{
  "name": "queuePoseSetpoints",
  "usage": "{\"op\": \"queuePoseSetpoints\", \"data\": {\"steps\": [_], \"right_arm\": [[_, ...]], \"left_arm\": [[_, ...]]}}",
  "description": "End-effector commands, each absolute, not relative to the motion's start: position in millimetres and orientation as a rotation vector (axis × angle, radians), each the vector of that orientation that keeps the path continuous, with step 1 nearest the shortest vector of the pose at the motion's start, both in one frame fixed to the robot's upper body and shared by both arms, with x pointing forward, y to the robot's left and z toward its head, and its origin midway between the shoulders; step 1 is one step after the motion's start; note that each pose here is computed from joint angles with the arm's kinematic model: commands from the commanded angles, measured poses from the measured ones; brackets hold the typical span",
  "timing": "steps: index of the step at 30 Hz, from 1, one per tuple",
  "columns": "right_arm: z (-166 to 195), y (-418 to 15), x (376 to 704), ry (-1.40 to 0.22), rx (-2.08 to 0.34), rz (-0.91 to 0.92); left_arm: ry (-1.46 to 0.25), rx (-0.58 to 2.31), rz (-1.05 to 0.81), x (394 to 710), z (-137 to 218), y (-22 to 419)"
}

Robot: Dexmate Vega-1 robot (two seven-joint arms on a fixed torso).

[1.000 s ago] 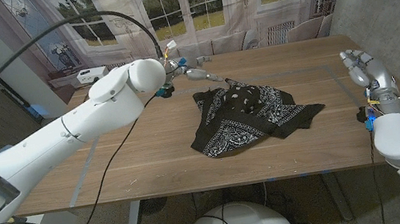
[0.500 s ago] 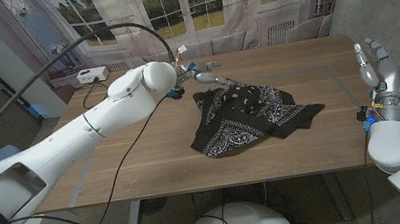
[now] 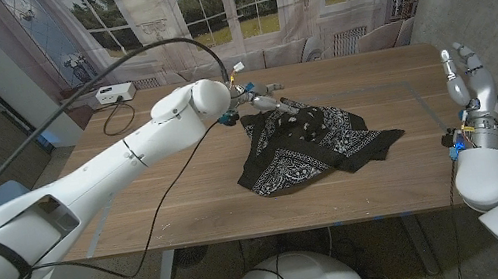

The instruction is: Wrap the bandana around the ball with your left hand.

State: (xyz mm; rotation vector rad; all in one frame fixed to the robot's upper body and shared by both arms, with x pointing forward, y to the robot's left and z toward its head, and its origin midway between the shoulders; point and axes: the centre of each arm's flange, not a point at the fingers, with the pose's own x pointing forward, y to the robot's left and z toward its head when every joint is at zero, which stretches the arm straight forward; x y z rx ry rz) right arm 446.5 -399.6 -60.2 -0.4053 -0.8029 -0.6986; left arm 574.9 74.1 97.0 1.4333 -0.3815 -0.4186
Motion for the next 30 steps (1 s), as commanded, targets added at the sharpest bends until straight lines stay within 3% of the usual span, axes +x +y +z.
{"op": "queuePoseSetpoints", "data": {"steps": [1,21,30], "right_arm": [[-60,-403,454,-0.807,-0.397,-0.692],[-62,-404,459,-0.840,-0.372,-0.696],[-60,-402,462,-0.858,-0.368,-0.707]], "left_arm": [[-0.405,1.460,-0.537,586,92,46],[-0.304,1.752,-0.515,591,87,10],[-0.208,1.824,-0.591,602,88,2]]}}
